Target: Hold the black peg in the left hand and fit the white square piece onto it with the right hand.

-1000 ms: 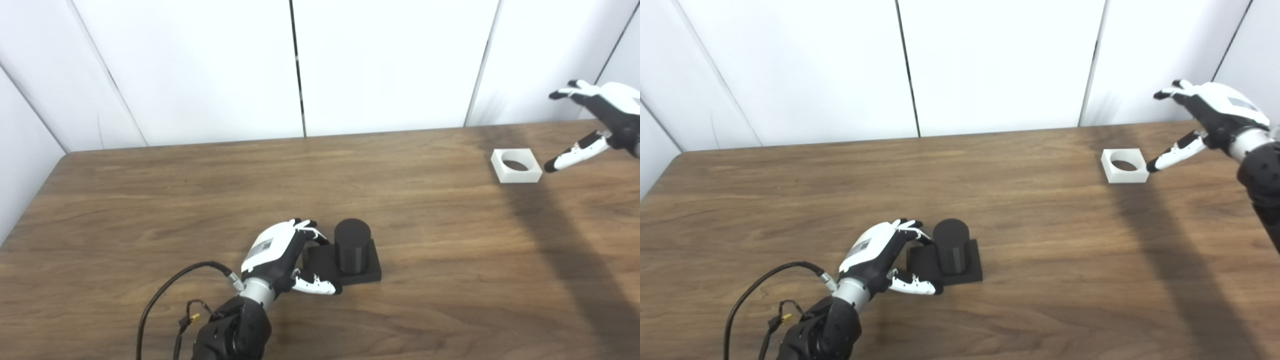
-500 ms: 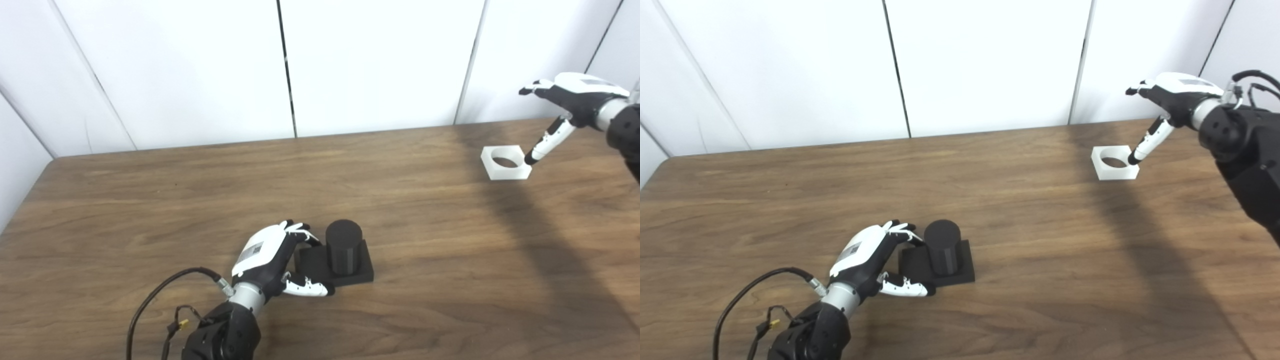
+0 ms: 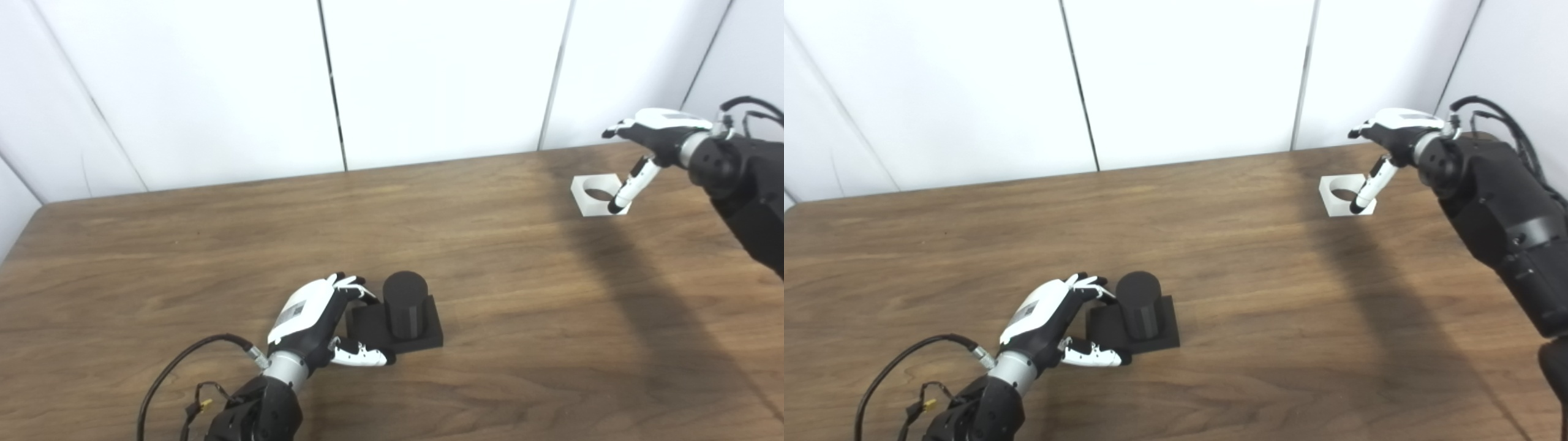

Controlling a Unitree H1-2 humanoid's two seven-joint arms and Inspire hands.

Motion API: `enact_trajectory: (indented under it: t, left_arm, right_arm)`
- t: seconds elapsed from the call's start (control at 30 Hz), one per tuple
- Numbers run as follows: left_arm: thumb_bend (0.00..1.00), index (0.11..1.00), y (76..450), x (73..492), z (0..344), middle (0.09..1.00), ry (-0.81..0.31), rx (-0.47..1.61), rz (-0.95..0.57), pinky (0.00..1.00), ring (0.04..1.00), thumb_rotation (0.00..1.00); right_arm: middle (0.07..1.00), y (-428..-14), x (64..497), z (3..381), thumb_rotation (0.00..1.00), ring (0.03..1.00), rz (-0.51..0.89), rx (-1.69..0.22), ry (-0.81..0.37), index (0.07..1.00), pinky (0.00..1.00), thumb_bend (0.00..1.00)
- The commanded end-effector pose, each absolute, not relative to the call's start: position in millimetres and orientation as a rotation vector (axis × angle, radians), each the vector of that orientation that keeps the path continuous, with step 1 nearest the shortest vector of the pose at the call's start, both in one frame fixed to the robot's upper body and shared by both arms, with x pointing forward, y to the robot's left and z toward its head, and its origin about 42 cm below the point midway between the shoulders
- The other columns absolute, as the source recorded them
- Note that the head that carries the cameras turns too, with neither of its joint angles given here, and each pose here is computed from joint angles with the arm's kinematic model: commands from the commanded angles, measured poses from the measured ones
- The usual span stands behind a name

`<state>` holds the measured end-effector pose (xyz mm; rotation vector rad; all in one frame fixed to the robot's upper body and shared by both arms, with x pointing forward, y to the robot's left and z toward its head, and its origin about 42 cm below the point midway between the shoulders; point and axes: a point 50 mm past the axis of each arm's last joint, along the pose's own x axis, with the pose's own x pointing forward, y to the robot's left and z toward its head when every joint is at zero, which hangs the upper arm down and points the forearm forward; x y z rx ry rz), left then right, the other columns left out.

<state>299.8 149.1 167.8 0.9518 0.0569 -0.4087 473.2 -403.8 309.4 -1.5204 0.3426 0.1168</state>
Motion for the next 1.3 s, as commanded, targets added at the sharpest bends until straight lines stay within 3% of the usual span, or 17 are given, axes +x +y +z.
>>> enact_trajectory:
  t: [0.0, 0.57, 1.27]
  left_arm:
    - [0.52, 0.485, 175, 295, 134, 0.917, 0.221, 1.014, -0.421, 1.0, 1.0, 0.06]
    - [0.52, 0.485, 187, 293, 133, 0.915, 0.225, 1.002, -0.415, 1.0, 1.0, 0.06]
    - [0.52, 0.484, 189, 287, 136, 0.915, 0.218, 1.017, -0.413, 1.0, 1.0, 0.06]
  right_arm:
    - [0.987, -405, 483, 347, 0.28, 1.0, 0.046, -1.55, 0.276, 0.915, 1.0, 1.0]
    - [0.943, -400, 493, 332, 0.28, 1.0, 0.039, -1.549, 0.286, 0.896, 1.0, 1.0]
    - [0.958, -399, 506, 310, 0.27, 1.0, 0.074, -1.553, 0.358, 0.895, 1.0, 1.0]
